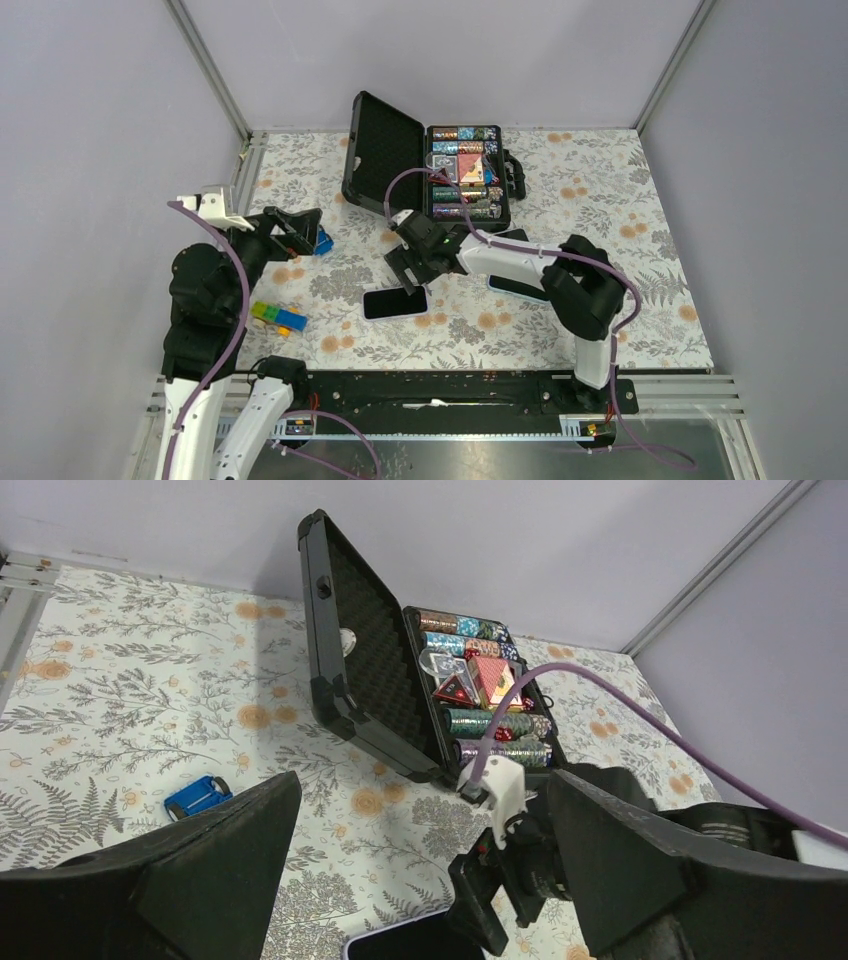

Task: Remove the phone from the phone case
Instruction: Pick up the phone at the center of the board.

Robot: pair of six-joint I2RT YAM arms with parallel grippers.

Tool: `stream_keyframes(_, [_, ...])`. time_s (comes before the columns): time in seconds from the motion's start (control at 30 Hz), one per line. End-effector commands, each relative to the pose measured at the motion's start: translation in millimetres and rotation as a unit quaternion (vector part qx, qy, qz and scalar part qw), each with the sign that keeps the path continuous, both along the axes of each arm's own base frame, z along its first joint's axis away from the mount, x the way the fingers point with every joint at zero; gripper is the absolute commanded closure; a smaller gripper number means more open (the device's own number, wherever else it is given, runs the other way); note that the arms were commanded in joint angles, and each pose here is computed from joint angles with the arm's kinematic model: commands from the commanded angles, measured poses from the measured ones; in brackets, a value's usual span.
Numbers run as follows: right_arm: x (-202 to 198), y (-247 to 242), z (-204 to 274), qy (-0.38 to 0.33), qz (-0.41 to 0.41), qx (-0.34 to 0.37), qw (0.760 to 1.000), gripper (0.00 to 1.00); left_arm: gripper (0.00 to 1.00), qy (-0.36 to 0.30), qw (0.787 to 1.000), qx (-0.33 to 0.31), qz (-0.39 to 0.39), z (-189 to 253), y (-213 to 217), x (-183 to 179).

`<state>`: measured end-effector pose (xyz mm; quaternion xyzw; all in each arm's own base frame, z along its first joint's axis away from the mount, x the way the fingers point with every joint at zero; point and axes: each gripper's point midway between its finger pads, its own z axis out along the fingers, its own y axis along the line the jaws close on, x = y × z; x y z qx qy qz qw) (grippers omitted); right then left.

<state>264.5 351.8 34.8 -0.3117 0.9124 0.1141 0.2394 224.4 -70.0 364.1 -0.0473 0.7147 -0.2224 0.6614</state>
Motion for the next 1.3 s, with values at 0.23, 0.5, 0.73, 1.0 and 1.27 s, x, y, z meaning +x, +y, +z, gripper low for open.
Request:
stream_keyframes(0.23, [-40,34,52,0.026,0.231,0.064,0.971,0.00,0.01,-0.050,0.988,-0.032,0.144,28,53,-18])
stream_keyframes(0.5, [-32,60,39,-0.052,0.331,0.037,0.941,0.02,0.01,-0.134,0.974,-0.056,0.172,60,69,-48])
stream_keyframes(0.73, [-48,58,9,0.031,0.384,-0.034,0.922,0.02,0.01,-0.113,0.971,-0.042,0.208,54,82,-42])
stream_keyframes(1.0, [-47,49,-9,0.044,0.375,-0.076,0.923,0.02,0.01,-0.104,0.974,-0.015,0.199,44,77,-27])
stream_keyframes(1.27, [-60,40,-13,0.067,0.400,-0.078,0.911,0.01,0.01,-0.085,0.973,-0.022,0.216,32,81,-21])
